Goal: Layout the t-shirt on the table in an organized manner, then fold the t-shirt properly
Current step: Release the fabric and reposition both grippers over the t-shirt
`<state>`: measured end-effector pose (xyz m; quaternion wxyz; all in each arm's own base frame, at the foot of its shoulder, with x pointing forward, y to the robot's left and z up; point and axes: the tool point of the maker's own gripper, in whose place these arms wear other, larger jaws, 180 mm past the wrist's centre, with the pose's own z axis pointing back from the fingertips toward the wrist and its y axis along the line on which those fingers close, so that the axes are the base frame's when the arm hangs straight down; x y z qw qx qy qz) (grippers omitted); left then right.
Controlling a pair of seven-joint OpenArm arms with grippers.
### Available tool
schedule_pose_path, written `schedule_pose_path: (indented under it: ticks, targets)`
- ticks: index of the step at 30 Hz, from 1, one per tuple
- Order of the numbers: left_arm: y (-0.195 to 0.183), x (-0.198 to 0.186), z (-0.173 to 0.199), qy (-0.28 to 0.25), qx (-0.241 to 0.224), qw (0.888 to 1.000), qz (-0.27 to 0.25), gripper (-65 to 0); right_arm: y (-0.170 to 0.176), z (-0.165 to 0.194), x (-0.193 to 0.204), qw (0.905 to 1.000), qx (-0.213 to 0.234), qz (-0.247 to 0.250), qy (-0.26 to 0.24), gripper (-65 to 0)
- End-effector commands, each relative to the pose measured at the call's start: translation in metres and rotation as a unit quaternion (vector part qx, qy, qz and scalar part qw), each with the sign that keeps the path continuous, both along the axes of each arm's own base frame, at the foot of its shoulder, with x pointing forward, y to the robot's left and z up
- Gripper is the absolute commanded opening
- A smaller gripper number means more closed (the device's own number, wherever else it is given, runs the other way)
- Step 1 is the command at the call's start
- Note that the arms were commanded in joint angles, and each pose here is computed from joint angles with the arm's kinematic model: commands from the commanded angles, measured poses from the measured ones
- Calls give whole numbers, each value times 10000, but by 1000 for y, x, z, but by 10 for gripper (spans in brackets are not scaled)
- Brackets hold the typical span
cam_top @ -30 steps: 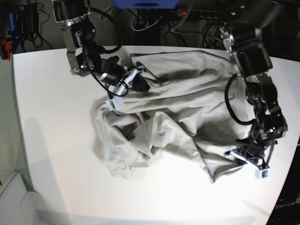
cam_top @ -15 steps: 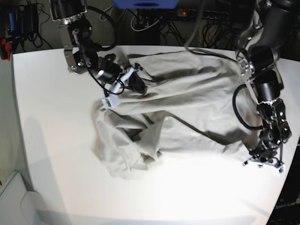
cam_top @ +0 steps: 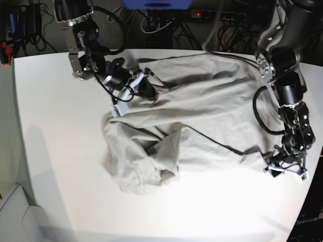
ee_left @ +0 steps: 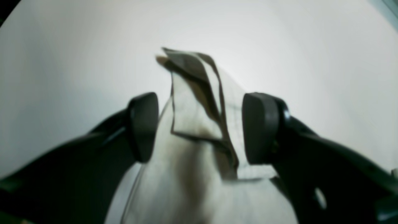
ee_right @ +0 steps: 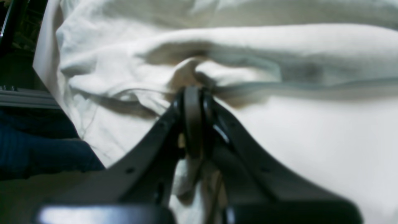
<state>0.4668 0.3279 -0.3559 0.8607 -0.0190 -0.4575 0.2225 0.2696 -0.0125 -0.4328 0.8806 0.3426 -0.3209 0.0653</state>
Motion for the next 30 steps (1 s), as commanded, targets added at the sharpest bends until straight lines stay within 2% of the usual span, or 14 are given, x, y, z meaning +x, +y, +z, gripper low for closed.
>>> schedule_pose_path:
  ticks: [1, 3, 5, 7, 10, 12, 15, 18, 21, 24, 30]
  targets:
    - [10, 13, 37, -356, 120, 9993, 21, -235, -9, -6, -3, 9995, -283, 35, 94, -650]
    - [5, 1, 42, -113, -155, 9998, -49, -235, -10, 2, -5, 9996, -280, 42, -23, -650]
    - [-18, -22, 31, 232, -711, 9968, -267, -235, -12, 18, -1, 9991, -299, 70, -283, -650]
    - [-48, -36, 32, 200, -1107, 9920, -566, -238, -15, 37, 5, 9976, -356, 115, -587, -650]
    - [-89, -65, 29, 45, -1421, 9858, -893, -244, -15, 63, 14, 9944, -387, 173, -971, -650]
    - [-115, -83, 22, 84, -1502, 9828, -1075, -288, -20, 72, 15, 9922, -543, 301, -1083, -650]
    - [-146, -105, -4, 419, -1576, 9788, -1243, -409, -17, 89, 21, 9892, -590, 400, -1283, -650]
    - [-168, -124, -29, 820, -1513, 9751, -1395, -529, -16, 97, 23, 9876, -612, 440, -1378, -650]
    - [-177, -136, -43, 1086, -1363, 9740, -1448, -589, -18, 100, 28, 9863, -646, 441, -1453, -650]
    - [-170, -149, -56, 1362, -1133, 9743, -1388, -607, -19, 111, 39, 9836, -661, 432, -1619, -650]
    - [-117, -180, -74, 1997, -231, 9725, -1179, -607, -40, 133, 71, 9792, -859, 197, -1826, -650]
